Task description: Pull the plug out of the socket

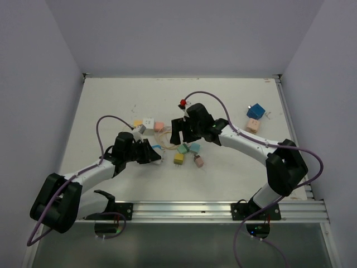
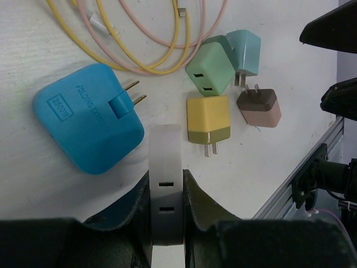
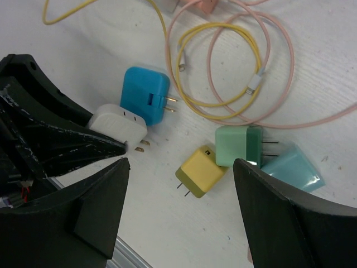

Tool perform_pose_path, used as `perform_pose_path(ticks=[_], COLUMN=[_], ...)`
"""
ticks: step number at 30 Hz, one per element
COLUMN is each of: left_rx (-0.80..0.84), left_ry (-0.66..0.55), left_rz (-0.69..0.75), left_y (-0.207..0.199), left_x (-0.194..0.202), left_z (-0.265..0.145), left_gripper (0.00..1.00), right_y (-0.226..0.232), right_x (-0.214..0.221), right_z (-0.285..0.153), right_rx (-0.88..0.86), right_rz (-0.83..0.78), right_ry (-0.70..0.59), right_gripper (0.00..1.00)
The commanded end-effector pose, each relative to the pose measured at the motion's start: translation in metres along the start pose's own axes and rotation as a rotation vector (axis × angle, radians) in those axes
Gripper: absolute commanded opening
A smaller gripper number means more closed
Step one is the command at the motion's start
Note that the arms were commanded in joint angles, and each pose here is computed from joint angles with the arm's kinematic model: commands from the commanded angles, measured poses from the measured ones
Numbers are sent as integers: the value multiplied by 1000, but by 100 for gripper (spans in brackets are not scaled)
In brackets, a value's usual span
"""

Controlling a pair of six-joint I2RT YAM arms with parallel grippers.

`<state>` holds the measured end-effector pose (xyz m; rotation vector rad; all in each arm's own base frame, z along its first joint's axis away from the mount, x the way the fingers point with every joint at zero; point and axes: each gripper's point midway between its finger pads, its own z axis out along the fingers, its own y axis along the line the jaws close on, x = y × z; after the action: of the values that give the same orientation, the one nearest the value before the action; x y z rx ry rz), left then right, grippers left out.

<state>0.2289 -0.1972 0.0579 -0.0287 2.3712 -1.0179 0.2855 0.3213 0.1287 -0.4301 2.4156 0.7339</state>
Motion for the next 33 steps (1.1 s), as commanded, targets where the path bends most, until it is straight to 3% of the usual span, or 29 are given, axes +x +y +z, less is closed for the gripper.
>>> perform_pose_path(ticks=[1, 3, 6, 11, 14, 15, 18, 20, 28, 33], left_rx=[19, -61, -136, -178, -205, -226, -257, -281, -590, -661], left_ry=[-3, 16, 22, 10, -13, -12, -50, -78, -287, -312], left_rz=[11, -5, -16, -33, -33, -35, -19, -1, 68, 115], left_y=[-4, 12, 26, 29, 28, 30, 26, 19, 16, 11], left_x=[-1, 6, 12, 13, 8, 8, -3, -17, -112, -156], left_z=[4, 2, -4, -14, -23, -27, -39, -49, -93, -83], left_gripper=[20, 22, 34, 42, 55, 67, 87, 92, 91, 92], right_y=[2, 2, 1, 0, -2, -2, -4, -7, -10, -15], right_x=[-13, -12, -11, -8, -6, -6, -5, -7, -10, -11], right_z=[-16, -16, -14, -12, -12, -13, -15, -19, -29, -37], right_rx=[0, 0, 3, 3, 7, 10, 21, 34, 56, 80], right_rz=[-28, -29, -32, -32, -34, -39, -56, -65, -84, -97], right_ry=[-61, -60, -58, -48, -42, -44, -44, -55, -72, -94], right_gripper=[79, 79, 79, 79, 79, 79, 79, 79, 79, 79])
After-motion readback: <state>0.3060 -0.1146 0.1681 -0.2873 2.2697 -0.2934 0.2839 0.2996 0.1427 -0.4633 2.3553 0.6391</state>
